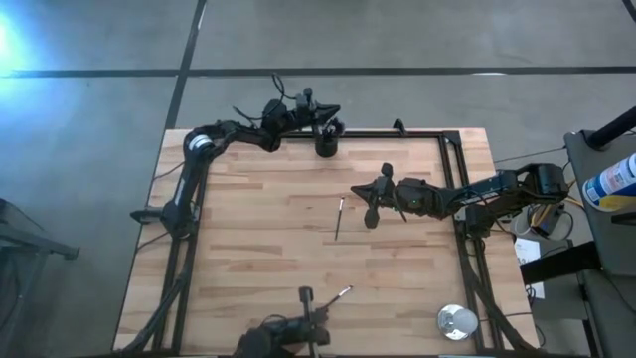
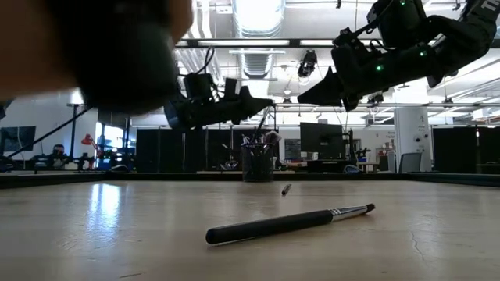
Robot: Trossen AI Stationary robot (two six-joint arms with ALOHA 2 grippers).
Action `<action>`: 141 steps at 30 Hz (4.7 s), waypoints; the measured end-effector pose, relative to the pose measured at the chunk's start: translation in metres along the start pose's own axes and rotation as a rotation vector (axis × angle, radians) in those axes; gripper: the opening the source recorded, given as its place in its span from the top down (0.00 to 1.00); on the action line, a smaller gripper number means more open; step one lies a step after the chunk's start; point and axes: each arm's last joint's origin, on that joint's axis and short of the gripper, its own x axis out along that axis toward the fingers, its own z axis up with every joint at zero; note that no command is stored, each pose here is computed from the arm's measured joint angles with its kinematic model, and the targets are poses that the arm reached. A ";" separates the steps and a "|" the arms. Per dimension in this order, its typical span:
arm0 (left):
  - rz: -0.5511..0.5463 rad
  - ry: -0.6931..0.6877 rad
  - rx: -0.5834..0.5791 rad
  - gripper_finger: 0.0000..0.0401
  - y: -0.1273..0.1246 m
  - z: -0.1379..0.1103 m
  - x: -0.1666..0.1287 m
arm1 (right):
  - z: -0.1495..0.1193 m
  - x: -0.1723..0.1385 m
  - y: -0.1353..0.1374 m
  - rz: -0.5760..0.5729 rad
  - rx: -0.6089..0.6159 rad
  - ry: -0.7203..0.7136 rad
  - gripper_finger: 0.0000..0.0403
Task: Put items in baskets/containers
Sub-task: Put the black eyeshadow brush into the black pen holder
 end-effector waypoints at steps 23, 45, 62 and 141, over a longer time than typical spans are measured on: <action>0.023 0.091 -0.048 1.00 0.003 -0.031 -0.021 | 0.000 0.000 0.000 0.000 -0.016 0.000 0.98; 0.040 0.180 -0.052 0.99 0.012 0.000 -0.024 | -0.001 0.000 0.000 0.002 -0.017 0.007 0.98; 0.155 0.403 -0.025 1.00 -0.084 0.016 -0.130 | -0.006 0.014 -0.006 -0.035 0.170 0.076 0.98; 0.168 0.311 -0.073 1.00 -0.120 0.011 -0.170 | 0.079 0.100 -0.046 -0.369 0.209 0.083 0.98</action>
